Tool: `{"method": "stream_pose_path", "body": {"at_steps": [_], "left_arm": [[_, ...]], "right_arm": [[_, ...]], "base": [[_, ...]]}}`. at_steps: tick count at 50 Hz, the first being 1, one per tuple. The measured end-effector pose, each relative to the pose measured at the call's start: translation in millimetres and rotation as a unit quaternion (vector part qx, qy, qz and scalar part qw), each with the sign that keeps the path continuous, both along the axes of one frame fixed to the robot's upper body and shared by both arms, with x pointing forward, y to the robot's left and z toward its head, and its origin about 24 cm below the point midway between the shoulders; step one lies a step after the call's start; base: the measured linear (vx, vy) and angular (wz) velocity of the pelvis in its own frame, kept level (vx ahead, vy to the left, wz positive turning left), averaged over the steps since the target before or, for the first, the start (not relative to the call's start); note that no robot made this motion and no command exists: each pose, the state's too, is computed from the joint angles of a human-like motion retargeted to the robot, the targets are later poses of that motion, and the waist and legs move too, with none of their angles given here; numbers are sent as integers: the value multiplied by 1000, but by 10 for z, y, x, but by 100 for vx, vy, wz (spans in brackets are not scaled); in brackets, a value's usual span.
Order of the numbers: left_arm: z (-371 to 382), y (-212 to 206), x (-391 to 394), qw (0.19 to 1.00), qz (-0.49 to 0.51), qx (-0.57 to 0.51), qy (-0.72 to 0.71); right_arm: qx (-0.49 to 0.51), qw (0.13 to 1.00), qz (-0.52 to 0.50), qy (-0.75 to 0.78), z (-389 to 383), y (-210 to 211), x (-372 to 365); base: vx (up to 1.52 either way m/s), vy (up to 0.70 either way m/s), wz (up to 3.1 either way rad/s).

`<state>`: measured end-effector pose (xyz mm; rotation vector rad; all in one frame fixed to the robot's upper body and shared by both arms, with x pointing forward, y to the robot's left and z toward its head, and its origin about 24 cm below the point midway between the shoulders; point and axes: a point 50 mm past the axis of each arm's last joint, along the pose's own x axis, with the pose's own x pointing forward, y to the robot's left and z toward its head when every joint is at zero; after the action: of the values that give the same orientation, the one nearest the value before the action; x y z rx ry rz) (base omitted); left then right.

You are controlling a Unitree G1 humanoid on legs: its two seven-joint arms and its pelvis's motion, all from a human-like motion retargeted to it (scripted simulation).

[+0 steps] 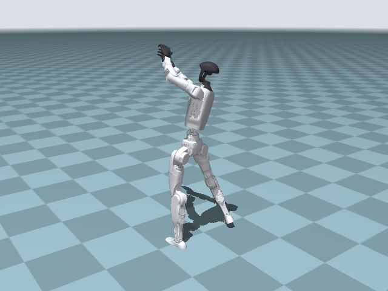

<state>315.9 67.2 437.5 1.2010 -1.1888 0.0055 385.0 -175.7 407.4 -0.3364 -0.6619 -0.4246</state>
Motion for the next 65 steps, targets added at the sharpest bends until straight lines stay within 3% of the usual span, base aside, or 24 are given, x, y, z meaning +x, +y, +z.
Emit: {"method": "stream_pose_path", "body": {"at_steps": [6, 15, 22, 30, 37, 41, 46, 50, 55, 59, 65], "left_arm": [[165, 247, -189, 997, -34, -58, -21], [22, 552, -341, 989, -67, -115, -60], [-303, 833, -383, 978, -93, -179, -49], [-774, 1059, -287, 970, -52, -234, -36], [-1249, 1118, -82, 958, -10, -286, 3], [-1545, 1277, 123, 954, 68, -287, 42], [-2086, 1739, 340, 925, 210, -289, 127], [-2529, 2338, 276, 880, 351, -273, 170], [-2963, 3133, -120, 793, 518, -236, 216], [-3283, 3543, -478, 692, 565, -359, 270], [-3716, 3721, -805, 540, 519, -593, 296]], "right_arm": [[-122, 984, 11, -127, 723, 363, -479], [-223, 953, 20, -202, 839, 724, -759], [-296, 925, 35, -237, 531, 823, -844], [-463, 851, -11, -246, -425, 672, -944], [-397, 916, 51, -14, -1940, 72, -969], [-394, 905, -12, 157, -2712, -521, -1149], [-407, 830, -134, 357, -3202, -1491, -1506], [-406, 775, -268, 403, -3000, -2193, -1741], [-394, 740, -428, 338, -2275, -2731, -2007], [-394, 692, -539, 276, -1607, -2983, -2265], [-408, 576, -685, 180, -645, -3076, -2630]], "base": [[5, 12, 100], [2, 5, 9], [-5, -4, -72], [-8, -15, -129], [-4, -24, -157], [0, -27, -132], [4, -27, -141], [6, -27, -177], [9, -23, -180], [11, -16, -148], [7, -1, -87]]}}
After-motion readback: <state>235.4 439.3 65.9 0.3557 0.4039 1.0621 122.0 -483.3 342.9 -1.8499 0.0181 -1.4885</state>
